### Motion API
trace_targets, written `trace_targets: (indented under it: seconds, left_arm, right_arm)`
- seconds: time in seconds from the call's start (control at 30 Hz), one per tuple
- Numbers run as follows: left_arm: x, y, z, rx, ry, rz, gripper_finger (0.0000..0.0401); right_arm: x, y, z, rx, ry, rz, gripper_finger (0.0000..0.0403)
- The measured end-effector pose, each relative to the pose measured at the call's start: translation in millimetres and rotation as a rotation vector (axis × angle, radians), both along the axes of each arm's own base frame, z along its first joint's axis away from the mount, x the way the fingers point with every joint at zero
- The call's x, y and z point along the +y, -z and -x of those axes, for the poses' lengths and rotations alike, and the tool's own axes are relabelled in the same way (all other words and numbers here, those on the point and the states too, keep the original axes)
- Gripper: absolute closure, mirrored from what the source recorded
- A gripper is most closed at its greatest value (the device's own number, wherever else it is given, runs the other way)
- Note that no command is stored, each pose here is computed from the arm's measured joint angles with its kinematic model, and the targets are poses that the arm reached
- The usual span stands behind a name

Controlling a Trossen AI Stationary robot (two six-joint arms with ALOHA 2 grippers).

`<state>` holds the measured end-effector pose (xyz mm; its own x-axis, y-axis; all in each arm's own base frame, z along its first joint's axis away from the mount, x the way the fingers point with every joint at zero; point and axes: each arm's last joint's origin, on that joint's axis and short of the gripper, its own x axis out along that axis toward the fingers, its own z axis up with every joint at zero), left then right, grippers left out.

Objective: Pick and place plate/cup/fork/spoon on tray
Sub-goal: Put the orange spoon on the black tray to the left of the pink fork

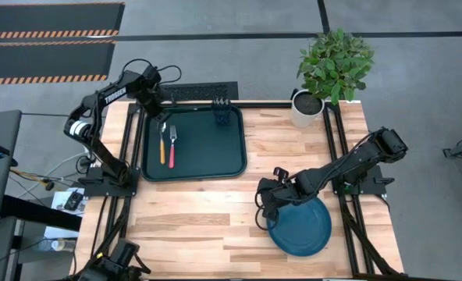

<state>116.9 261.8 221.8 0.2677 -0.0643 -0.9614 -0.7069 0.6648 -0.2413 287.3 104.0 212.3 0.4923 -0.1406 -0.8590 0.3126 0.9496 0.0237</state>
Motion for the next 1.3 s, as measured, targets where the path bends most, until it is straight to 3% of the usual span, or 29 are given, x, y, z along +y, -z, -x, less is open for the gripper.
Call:
trace_targets:
  seconds: [0.53, 0.9, 1.3]
  left_arm:
    - [-2.0, 24.0, 14.0, -0.011, -0.009, 0.039, 0.0401]
    - [2.6, 26.0, 17.7, 0.027, -0.003, -0.019, 0.0399]
    - [6.8, 25.7, 16.2, 0.011, -0.002, -0.064, 0.0370]
  right_arm:
    - [-1.3, 0.0, 0.4, -0.001, 0.000, 0.040, 0.0269]
    - [-1.6, -0.2, 0.3, -0.005, 0.003, 0.050, 0.0269]
    - [-1.7, -0.2, 0.3, -0.006, 0.005, 0.053, 0.0269]
